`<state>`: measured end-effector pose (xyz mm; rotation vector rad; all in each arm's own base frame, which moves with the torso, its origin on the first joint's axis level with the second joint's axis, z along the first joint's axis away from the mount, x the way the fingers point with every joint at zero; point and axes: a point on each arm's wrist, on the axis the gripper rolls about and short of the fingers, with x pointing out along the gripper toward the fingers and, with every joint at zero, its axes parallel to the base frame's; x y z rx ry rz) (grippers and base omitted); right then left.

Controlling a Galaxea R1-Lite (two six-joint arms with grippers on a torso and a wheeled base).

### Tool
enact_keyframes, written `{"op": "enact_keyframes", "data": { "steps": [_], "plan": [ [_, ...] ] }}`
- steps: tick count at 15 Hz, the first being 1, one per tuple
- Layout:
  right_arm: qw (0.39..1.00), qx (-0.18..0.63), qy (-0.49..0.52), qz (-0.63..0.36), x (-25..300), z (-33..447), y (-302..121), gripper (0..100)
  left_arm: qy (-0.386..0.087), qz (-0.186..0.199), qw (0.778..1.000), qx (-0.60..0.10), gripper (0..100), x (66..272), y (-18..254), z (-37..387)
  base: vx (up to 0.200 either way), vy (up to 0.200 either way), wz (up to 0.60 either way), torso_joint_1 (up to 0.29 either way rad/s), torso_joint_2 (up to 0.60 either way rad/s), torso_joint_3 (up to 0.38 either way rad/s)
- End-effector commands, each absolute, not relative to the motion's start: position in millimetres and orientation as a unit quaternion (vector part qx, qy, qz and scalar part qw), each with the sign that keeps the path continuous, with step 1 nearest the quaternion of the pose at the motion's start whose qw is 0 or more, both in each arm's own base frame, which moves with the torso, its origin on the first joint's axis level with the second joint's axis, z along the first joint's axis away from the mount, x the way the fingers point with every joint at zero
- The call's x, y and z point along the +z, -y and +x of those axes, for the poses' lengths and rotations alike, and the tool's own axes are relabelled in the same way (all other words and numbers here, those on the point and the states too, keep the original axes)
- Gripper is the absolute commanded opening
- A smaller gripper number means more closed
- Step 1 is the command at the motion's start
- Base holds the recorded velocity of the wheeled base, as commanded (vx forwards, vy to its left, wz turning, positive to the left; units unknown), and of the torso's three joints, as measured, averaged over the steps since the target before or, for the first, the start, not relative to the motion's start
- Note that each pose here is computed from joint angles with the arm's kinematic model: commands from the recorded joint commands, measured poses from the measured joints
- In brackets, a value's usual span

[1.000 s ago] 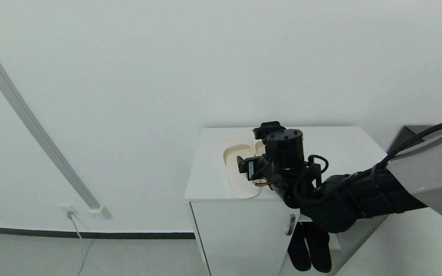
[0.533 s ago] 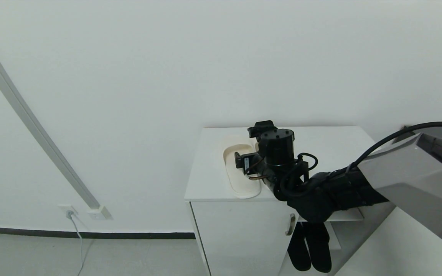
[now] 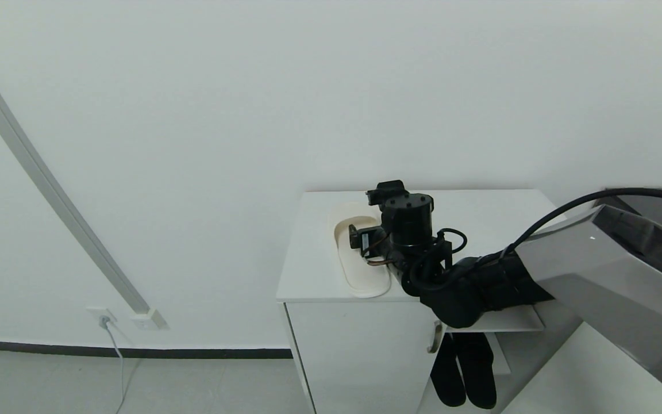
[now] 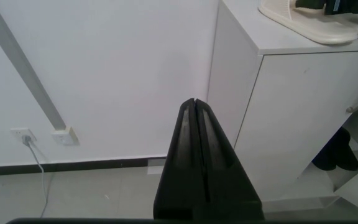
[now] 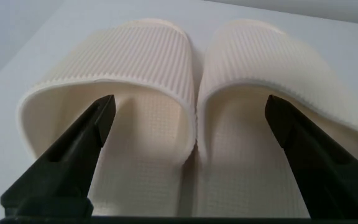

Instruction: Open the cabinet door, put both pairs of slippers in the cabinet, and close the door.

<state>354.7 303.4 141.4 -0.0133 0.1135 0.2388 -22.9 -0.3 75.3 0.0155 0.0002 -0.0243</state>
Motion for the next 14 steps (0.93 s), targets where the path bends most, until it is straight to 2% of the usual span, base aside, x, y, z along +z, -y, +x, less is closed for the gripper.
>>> {"op": "enact_keyframes", "data": {
  "steps": [1, 10, 14],
  "plan": [
    [0.991, 0.119, -0.056, -0.006, 141, 355, -304, 0, -0.001, 0.008, 1.000, -0.012, 0, 75, 0, -23, 0.000, 0.000, 0.00, 0.000, 0.00, 0.000],
    [0.991, 0.122, -0.053, -0.007, 142, 354, -307, 0, -0.001, 0.008, 1.000, -0.012, 0, 75, 0, -23, 0.000, 0.000, 0.00, 0.000, 0.00, 0.000],
    [0.991, 0.128, -0.049, -0.004, 154, 342, -303, 0, -0.001, 0.008, 1.000, -0.012, 0, 75, 0, -23, 0.000, 0.000, 0.00, 0.000, 0.00, 0.000]
  ]
}}
